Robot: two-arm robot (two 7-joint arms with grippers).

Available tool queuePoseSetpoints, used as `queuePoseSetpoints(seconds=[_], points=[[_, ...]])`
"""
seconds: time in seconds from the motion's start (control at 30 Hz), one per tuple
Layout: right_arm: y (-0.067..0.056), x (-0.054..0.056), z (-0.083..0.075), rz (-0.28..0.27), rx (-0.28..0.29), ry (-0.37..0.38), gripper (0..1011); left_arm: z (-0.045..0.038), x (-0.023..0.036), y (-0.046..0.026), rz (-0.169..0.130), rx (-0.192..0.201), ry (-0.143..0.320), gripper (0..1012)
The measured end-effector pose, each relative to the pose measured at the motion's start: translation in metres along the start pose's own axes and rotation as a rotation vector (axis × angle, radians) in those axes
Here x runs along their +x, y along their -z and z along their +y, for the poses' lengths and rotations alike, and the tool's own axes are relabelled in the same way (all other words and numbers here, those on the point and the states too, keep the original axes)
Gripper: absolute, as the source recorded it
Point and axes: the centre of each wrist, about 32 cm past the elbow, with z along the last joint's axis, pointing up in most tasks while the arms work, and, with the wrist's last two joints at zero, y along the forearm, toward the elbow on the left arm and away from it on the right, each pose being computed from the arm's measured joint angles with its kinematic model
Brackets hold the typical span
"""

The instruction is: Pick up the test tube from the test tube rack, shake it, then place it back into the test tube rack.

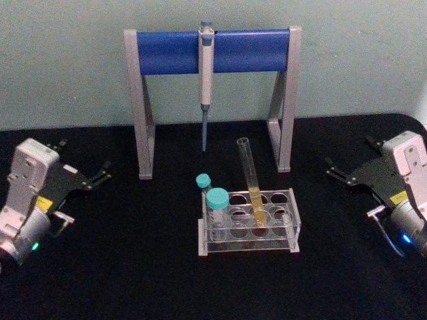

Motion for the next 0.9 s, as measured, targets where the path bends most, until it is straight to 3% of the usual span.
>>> queuePoseSetpoints(seconds=[0.9], points=[[0.0001,0.0002,-0.0001,-0.001,0.0,0.0,1000,0.0,0.0,0.0,0.0,0.0,0.0,1001]])
